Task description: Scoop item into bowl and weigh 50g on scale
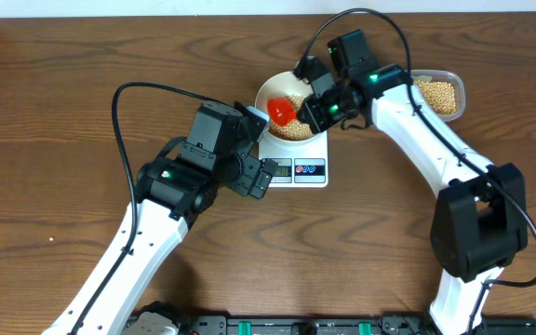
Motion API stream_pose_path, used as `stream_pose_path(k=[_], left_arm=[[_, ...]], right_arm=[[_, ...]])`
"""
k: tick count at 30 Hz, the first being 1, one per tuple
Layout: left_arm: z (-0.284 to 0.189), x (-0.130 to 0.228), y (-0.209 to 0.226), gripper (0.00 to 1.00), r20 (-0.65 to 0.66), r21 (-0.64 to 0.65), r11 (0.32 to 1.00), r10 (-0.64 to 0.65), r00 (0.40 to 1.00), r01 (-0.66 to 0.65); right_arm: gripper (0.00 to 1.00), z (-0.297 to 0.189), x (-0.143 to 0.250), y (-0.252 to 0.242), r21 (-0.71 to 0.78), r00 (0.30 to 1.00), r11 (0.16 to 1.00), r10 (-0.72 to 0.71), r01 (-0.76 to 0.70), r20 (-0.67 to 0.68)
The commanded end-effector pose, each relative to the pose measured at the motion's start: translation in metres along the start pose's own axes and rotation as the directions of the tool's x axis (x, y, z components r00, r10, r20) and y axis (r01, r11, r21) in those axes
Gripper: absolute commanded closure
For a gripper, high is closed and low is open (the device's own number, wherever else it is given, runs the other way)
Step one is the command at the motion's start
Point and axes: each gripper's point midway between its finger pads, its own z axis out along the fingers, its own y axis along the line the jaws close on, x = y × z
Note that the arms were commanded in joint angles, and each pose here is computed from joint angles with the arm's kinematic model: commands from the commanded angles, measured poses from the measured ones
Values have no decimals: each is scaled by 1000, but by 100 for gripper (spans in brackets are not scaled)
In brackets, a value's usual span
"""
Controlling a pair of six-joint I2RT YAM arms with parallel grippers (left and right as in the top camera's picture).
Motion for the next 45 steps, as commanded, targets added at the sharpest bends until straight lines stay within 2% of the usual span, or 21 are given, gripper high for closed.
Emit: stream_pose_path(k=[1, 6, 11, 13, 18, 22, 26, 28, 31, 36, 45], left_arm=[[0, 1, 0, 3, -3, 4, 1000, 7, 1000, -7], [0, 1, 0, 3, -3, 4, 1000, 7, 1000, -7], [0, 1, 0, 3, -3, 4, 1000, 7, 1000, -7], [0, 1, 0, 3, -3, 4, 1000, 7, 1000, -7], [0, 1, 0, 3, -3, 4, 1000, 7, 1000, -7], [0, 1, 0, 3, -3, 4, 1000, 7, 1000, -7], [0, 1, 0, 3, -3, 4, 1000, 7, 1000, -7], [0, 1, 0, 3, -3, 4, 1000, 7, 1000, -7], [0, 1, 0, 3, -3, 4, 1000, 7, 1000, -7], [0, 1, 0, 3, -3, 4, 1000, 7, 1000, -7], [0, 1, 0, 3, -3, 4, 1000, 7, 1000, -7]], right_arm=[[99, -1, 3, -10, -40, 996, 995, 91, -91, -1], [99, -19, -13, -7, -220, 983, 963, 172, -154, 69], [99, -30, -16, -18, -254, 975, 951, 204, -175, 93], [99, -33, -18, -14, -289, 977, 946, 186, -149, 105], [99, -48, -23, 3, -413, 981, 910, 63, 18, 182], [99, -49, -23, 0, -403, 978, 913, 22, 64, 206], [99, -32, -14, -26, -216, 989, 976, -3, 35, 145], [99, -27, -13, -21, -191, 988, 977, -67, 93, 139], [99, -23, -15, -12, -202, 987, 974, -77, 105, 141], [99, -30, -18, -7, -277, 989, 960, 4, 39, 150], [99, -38, -16, -22, -273, 987, 962, 55, -12, 150]])
